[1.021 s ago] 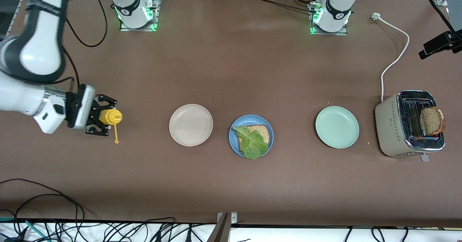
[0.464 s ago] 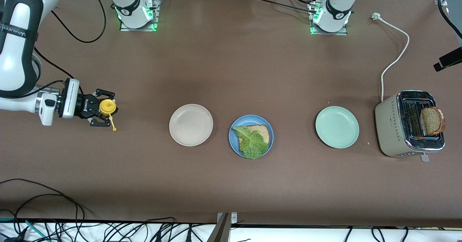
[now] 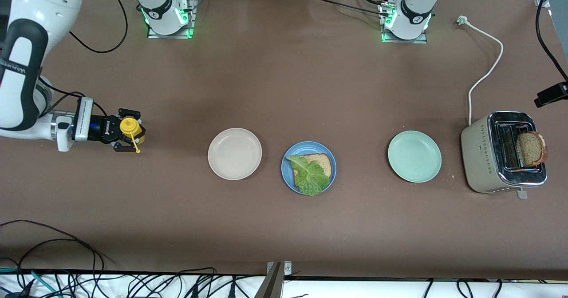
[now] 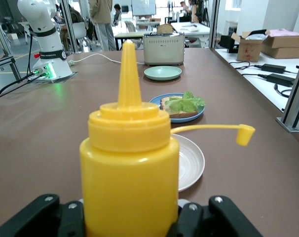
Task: Make sandwich in blue plate with both arms
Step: 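Lower the bottle upright while the left gripper reaches the toaster bread, then open the right gripper off the bottle while the left gripper grasps bread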
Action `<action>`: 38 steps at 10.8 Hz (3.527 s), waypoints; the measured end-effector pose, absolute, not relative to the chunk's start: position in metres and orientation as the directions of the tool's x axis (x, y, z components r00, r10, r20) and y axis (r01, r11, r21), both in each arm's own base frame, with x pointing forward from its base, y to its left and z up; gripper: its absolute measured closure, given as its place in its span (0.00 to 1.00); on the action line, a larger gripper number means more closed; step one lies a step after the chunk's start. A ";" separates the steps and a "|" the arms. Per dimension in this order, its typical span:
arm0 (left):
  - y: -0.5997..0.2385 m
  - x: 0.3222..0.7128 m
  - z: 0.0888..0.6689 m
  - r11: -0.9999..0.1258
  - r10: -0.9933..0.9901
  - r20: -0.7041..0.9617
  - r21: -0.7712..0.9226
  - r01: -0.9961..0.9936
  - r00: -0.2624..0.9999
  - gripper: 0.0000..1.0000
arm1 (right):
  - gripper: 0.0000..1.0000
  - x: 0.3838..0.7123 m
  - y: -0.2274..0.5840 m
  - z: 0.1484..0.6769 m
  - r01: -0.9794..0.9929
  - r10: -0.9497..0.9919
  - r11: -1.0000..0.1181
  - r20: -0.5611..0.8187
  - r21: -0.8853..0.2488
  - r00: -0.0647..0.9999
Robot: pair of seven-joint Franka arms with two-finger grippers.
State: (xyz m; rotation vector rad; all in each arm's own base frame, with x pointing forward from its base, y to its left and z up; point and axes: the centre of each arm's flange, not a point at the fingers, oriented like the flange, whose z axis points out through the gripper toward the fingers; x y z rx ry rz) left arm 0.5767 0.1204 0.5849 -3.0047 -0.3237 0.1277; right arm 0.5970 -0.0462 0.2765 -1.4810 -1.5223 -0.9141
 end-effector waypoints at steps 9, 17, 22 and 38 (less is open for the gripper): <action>0.229 0.616 0.460 -0.994 -0.024 -0.072 -0.105 -0.031 0.997 0.00 | 0.95 0.598 -0.059 0.162 0.998 0.260 0.054 0.964 0.040 -0.053; 0.255 0.613 0.380 -0.997 -0.076 -0.093 0.015 -0.075 0.993 0.03 | 0.95 0.598 -0.059 0.116 0.998 0.144 0.030 0.988 0.054 -0.058; 0.259 0.614 0.372 -0.996 -0.094 -0.090 0.012 -0.094 0.991 0.32 | 0.95 0.581 -0.054 0.093 0.998 0.071 0.063 0.997 -0.003 -0.001; 0.231 0.583 0.511 -0.986 -0.167 -0.042 0.004 -0.167 0.985 0.91 | 0.00 0.576 -0.080 0.095 0.992 0.107 0.061 0.989 -0.107 0.100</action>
